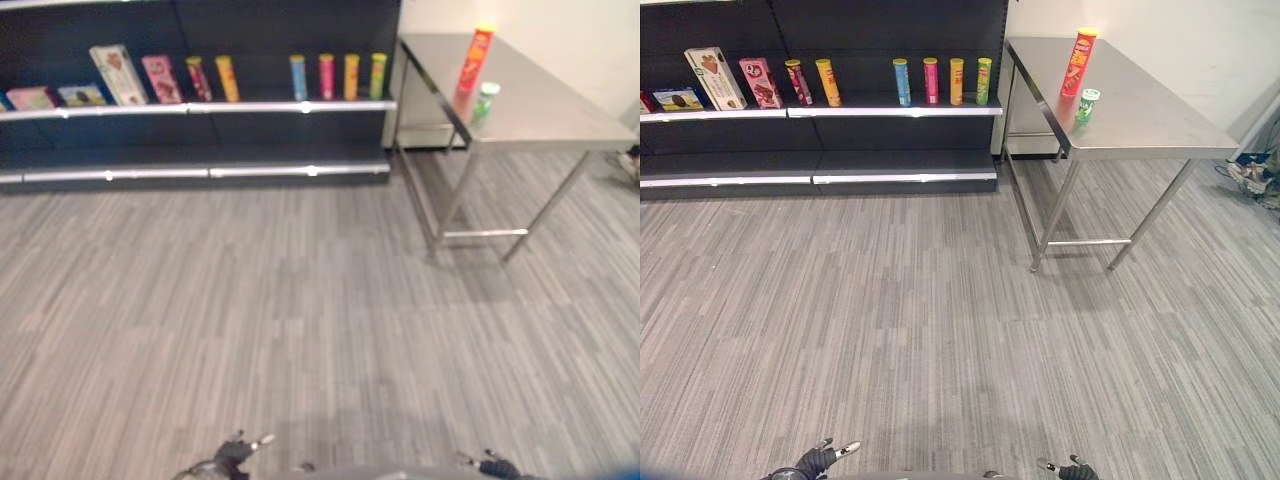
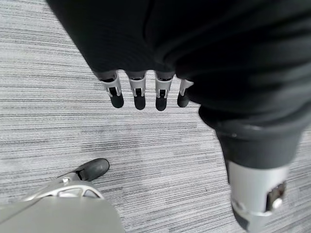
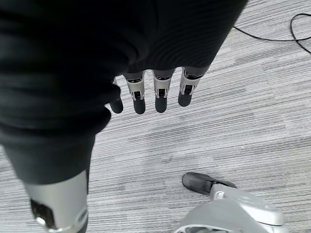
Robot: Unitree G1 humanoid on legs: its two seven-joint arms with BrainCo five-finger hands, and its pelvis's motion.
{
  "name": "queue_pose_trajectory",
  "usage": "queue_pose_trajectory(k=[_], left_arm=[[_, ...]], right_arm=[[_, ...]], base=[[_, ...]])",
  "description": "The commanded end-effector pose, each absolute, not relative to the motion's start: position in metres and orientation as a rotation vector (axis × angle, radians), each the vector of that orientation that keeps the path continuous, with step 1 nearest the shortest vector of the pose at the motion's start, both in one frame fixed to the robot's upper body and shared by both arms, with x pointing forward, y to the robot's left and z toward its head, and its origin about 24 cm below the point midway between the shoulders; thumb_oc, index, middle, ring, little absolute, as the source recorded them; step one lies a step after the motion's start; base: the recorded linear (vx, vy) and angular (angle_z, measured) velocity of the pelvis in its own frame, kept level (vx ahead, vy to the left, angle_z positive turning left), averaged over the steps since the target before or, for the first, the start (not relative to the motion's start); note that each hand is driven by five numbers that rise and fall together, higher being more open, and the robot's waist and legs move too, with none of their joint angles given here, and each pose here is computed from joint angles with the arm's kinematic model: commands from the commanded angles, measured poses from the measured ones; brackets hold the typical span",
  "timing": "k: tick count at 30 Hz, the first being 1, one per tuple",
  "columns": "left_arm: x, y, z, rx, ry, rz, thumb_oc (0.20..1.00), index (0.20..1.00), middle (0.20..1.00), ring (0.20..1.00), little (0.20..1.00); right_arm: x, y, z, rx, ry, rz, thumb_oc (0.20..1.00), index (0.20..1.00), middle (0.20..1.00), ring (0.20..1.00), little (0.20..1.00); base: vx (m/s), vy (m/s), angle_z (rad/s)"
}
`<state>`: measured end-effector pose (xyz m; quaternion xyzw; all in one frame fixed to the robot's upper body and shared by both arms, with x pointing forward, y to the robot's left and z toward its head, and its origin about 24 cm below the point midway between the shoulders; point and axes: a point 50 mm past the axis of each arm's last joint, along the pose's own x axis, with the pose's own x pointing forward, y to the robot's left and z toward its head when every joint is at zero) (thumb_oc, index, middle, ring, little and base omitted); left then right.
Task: Put the goods on the table back onto the shelves and tidy them up.
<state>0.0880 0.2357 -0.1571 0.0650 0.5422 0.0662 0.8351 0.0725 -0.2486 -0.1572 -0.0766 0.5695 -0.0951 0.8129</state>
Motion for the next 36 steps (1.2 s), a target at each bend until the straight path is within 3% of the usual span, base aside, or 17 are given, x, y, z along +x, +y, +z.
queue_pose_trajectory(k=[1,13,21,27,36], left_arm=[[0.1,0.24,-0.154,0.179,1.126,0.125,1.0,1.0,1.0,1.0,1.0],[0.114,0.243,-0.149,0.184,1.081,0.119,1.0,1.0,1.0,1.0,1.0],[0.116,0.24,-0.149,0.181,1.075,0.102,1.0,1.0,1.0,1.0,1.0],[0.141,0.233,-0.14,0.131,0.983,0.105,1.0,1.0,1.0,1.0,1.0],[0.141,0.235,-0.139,0.107,0.97,0.148,1.0,1.0,1.0,1.0,1.0]], right_arm=[[0.094,-0.255,-0.152,-0.216,1.171,-0.175,1.0,1.0,1.0,1.0,1.0],[0.079,-0.252,-0.157,-0.184,1.224,-0.18,1.0,1.0,1.0,1.0,1.0],[0.071,-0.253,-0.158,-0.204,1.245,-0.153,1.0,1.0,1.0,1.0,1.0],[0.111,-0.272,-0.139,-0.266,1.092,-0.178,1.0,1.0,1.0,1.0,1.0],[0.125,-0.265,-0.136,-0.27,1.044,-0.155,1.0,1.0,1.0,1.0,1.0]], base=[[-0.02,0.182,-0.3],[0.12,0.097,-0.01],[0.48,-0.14,0.37],[0.35,-0.276,0.68],[0.34,0.005,-0.13]])
